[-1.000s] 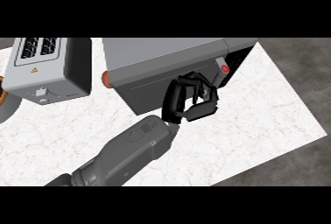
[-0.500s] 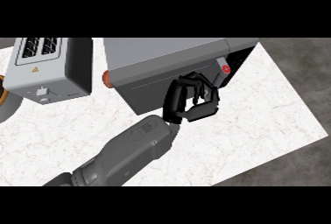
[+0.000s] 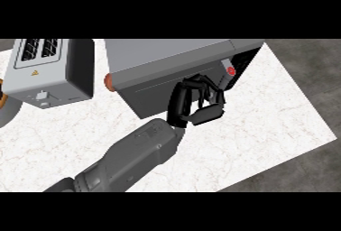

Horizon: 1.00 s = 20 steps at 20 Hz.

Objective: Pick up the milk, place it into the microwave and close the microwave

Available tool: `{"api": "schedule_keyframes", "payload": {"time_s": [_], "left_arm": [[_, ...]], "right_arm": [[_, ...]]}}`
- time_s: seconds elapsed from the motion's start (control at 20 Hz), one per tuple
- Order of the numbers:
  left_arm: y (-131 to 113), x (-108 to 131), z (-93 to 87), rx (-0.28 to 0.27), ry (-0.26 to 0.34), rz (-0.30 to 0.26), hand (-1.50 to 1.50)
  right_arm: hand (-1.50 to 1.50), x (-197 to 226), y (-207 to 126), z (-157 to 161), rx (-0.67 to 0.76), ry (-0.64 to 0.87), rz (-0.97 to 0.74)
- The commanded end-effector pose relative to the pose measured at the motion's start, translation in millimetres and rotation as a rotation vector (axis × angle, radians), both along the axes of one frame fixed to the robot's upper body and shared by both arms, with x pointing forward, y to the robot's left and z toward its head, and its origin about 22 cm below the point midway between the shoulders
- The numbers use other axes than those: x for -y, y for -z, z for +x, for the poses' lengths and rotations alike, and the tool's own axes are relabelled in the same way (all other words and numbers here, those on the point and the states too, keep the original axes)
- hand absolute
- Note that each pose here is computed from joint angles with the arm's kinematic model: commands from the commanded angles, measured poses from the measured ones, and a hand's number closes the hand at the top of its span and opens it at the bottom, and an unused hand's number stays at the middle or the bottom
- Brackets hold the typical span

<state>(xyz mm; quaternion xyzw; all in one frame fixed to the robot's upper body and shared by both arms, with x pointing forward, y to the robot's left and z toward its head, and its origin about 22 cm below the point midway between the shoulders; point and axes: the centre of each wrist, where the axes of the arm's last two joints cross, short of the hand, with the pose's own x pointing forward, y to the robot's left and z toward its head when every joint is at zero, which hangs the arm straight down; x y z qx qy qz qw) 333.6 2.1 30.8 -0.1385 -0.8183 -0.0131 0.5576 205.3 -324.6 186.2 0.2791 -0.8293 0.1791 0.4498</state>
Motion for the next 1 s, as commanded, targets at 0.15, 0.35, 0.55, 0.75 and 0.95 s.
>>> {"api": "schedule_keyframes", "payload": {"time_s": [0.15, 0.35, 0.55, 0.75, 0.95], "left_arm": [[-7.7, -5.5, 21.9, -0.034, -0.042, 0.018, 1.5], [-5.7, -1.9, 19.9, 0.013, 0.006, 0.076, 1.5], [0.2, -5.8, 23.6, -0.018, -0.037, 0.148, 1.5], [8.0, -11.5, 24.3, -0.089, -0.103, 0.162, 1.5], [13.6, -15.9, 25.6, -0.14, -0.154, 0.181, 1.5]], "right_arm": [[-1.5, 1.6, -5.7, 0.4, 0.0, -0.026, -0.017], [-1.5, 0.9, -9.6, 1.5, 0.012, -0.056, -0.007], [-1.5, 1.5, -9.6, 3.3, 0.014, -0.089, 0.008], [-1.5, -1.7, -14.5, 3.0, 0.027, -0.132, 0.003], [-1.5, 2.3, -15.4, 0.6, 0.018, -0.135, 0.006]]}}
